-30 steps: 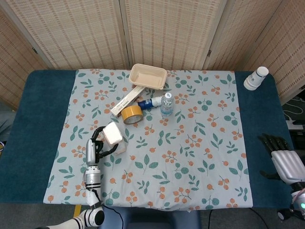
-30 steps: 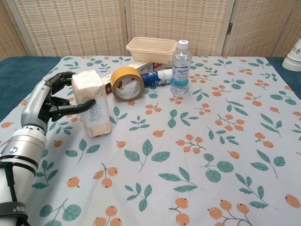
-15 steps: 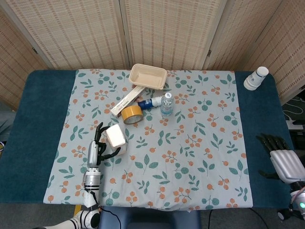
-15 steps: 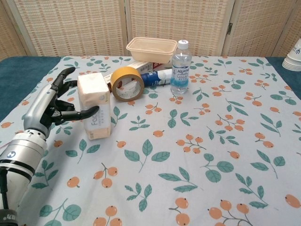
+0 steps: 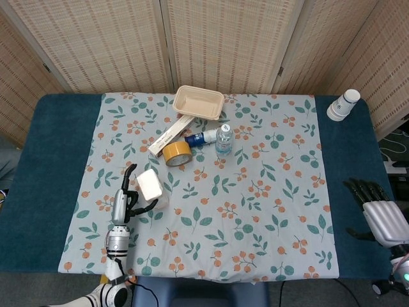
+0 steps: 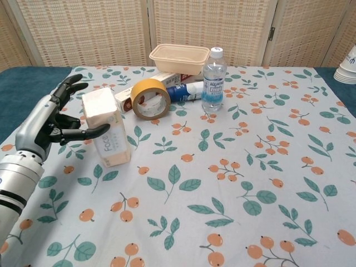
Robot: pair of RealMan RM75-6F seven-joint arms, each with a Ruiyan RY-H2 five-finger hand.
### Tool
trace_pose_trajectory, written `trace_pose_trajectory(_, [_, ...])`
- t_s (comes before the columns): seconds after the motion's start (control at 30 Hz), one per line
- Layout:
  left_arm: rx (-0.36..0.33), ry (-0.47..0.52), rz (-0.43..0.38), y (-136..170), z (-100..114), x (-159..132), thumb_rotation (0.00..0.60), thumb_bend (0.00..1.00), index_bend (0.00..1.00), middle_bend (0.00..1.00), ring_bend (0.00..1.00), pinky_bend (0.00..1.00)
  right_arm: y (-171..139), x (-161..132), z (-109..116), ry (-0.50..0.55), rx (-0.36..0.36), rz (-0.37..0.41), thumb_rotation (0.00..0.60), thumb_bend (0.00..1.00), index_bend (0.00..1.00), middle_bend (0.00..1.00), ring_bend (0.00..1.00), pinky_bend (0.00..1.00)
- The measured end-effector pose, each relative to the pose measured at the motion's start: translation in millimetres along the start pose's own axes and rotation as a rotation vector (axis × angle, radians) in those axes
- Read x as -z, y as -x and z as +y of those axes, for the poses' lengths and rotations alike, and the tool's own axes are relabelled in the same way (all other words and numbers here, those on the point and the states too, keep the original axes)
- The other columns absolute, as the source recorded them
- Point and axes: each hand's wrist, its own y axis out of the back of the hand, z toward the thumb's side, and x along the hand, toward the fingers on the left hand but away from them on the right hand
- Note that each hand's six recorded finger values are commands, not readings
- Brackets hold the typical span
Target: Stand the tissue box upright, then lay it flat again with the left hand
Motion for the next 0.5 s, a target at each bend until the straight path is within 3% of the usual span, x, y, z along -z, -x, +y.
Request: trace_pose_trajectory(0.5, [-0.043, -0.048, -0.002, 33.6, 54.9, -5.8, 0.600, 0.12, 0.00, 0.03, 0.94, 0.91, -1.7, -11.1, 4.5, 0.009, 0.005, 0.053, 0.600, 0.12, 0.08, 0.04, 0.00, 0.02])
